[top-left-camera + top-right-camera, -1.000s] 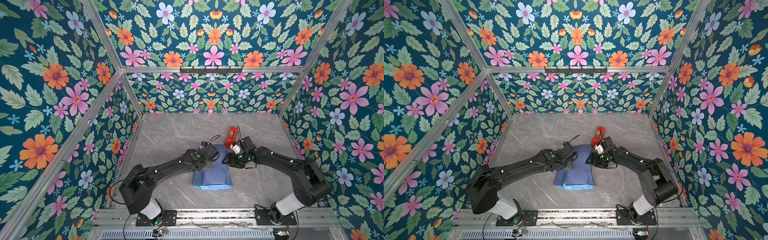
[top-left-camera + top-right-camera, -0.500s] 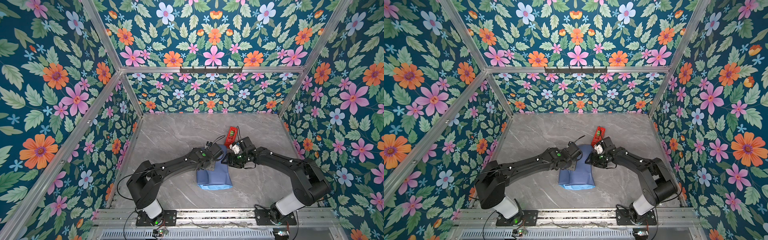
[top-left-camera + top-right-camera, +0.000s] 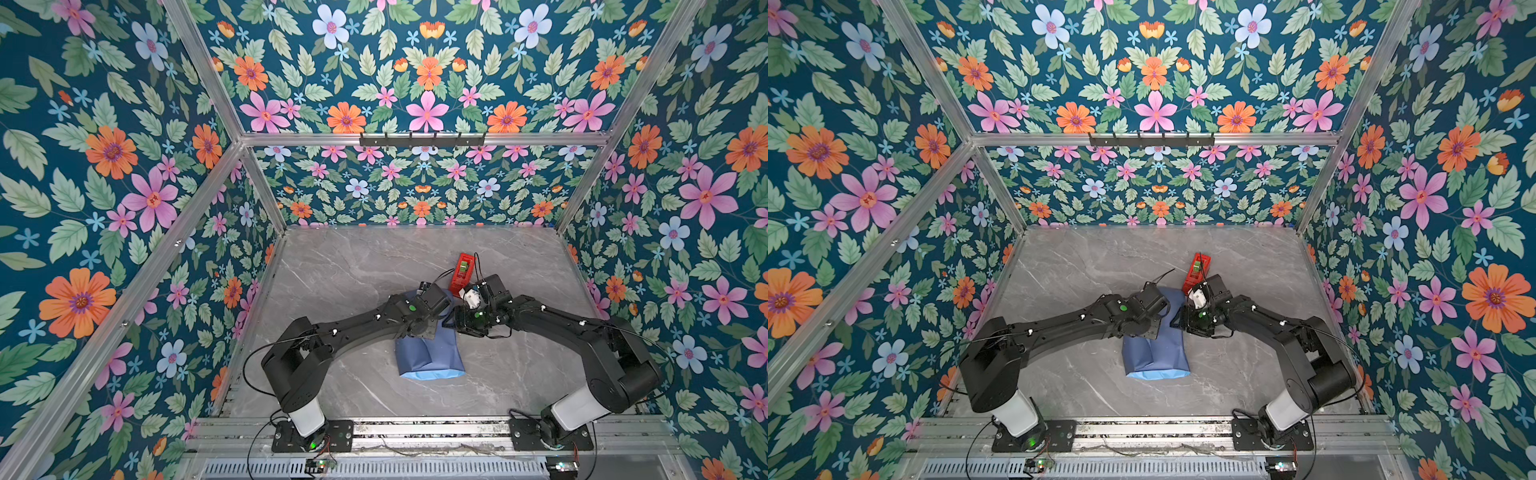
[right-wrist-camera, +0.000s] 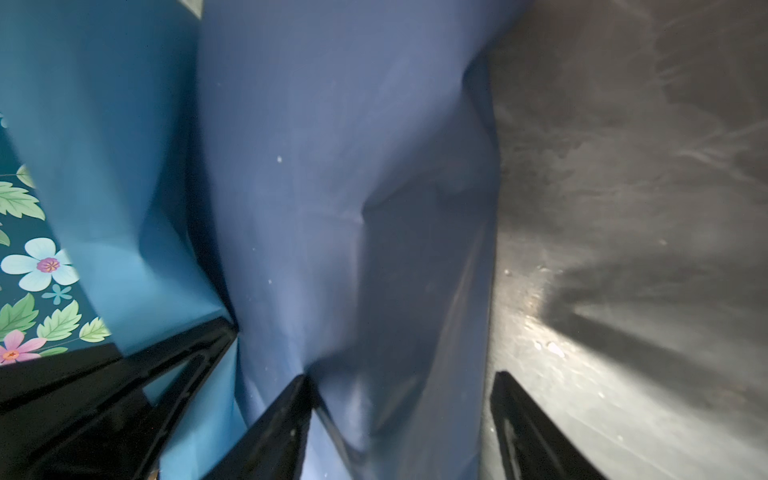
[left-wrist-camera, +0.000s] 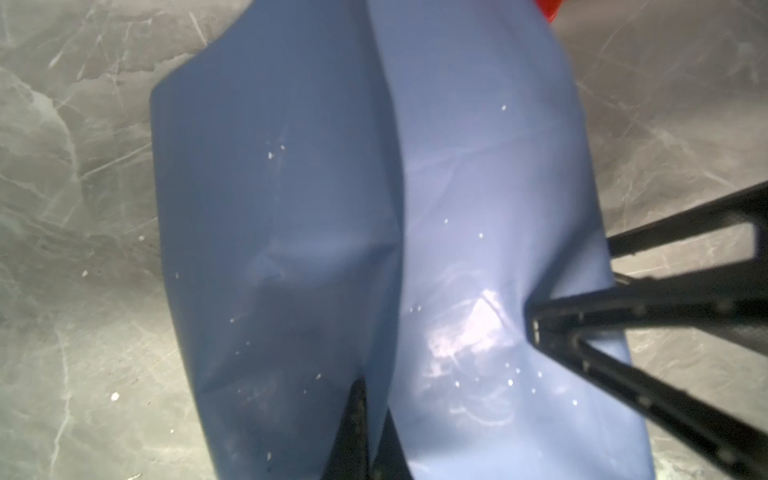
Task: Wrap the gift box in paper
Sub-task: 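Press the second flap onto the box top beside the right gripper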
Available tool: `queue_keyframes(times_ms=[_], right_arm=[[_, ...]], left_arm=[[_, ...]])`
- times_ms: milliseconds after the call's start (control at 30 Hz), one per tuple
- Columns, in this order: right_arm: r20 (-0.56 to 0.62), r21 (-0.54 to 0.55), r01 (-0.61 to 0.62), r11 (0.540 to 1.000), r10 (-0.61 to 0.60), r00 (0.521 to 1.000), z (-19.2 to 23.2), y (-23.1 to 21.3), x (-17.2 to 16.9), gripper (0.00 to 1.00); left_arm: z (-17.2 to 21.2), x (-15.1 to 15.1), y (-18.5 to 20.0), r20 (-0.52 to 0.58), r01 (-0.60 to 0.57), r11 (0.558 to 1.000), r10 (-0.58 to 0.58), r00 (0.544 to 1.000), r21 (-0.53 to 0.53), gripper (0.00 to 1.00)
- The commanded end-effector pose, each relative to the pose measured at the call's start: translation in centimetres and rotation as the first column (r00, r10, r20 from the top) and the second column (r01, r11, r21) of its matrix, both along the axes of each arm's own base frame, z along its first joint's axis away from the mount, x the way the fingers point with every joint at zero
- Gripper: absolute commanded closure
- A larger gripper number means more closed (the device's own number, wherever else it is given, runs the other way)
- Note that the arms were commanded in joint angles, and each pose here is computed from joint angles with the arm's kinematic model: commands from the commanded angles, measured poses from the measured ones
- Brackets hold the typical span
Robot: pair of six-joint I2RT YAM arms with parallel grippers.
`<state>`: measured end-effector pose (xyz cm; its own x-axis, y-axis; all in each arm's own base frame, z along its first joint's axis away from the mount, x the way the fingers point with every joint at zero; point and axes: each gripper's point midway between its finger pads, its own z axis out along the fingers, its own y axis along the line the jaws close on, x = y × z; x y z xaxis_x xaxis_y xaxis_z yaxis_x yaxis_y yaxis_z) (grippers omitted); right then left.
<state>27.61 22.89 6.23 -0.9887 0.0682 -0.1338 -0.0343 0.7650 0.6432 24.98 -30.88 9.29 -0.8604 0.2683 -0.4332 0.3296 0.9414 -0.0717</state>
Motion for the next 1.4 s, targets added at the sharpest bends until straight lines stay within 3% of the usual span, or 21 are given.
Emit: queue_keyframes(times_ms=[0, 533, 933, 1367], right_arm=[[-0.073, -0.182, 0.044, 0.982, -0.058, 0.996, -3.0, -2.9, -1.6, 0.32], [-0.052, -0.164, 0.046, 0.985, -0.055, 0.997, -1.8, -2.5, -1.0, 0.31], [-0.031, -0.016, 0.07, 0.997, -0.07, 0.997, 1.6, -1.4, -0.4, 0.28], [-0.068, -0.076, 0.061, 0.995, -0.066, 0.995, -0.7, -2.6, -1.5, 0.29]], left_arm=[[-0.5, -0.3, -0.8, -0.03, 0.033, 0.999, -0.034, 0.999, -0.021, 1.0], [-2.5, -1.0, -0.3, -0.075, 0.052, 0.999, -0.052, 0.996, -0.003, 1.0], [-3.3, -1.6, 0.7, -0.089, 0.041, 0.999, -0.04, 0.995, 0.002, 1.0], [-2.4, -1.2, 0.0, -0.075, 0.047, 0.999, -0.049, 0.996, -0.022, 1.0]])
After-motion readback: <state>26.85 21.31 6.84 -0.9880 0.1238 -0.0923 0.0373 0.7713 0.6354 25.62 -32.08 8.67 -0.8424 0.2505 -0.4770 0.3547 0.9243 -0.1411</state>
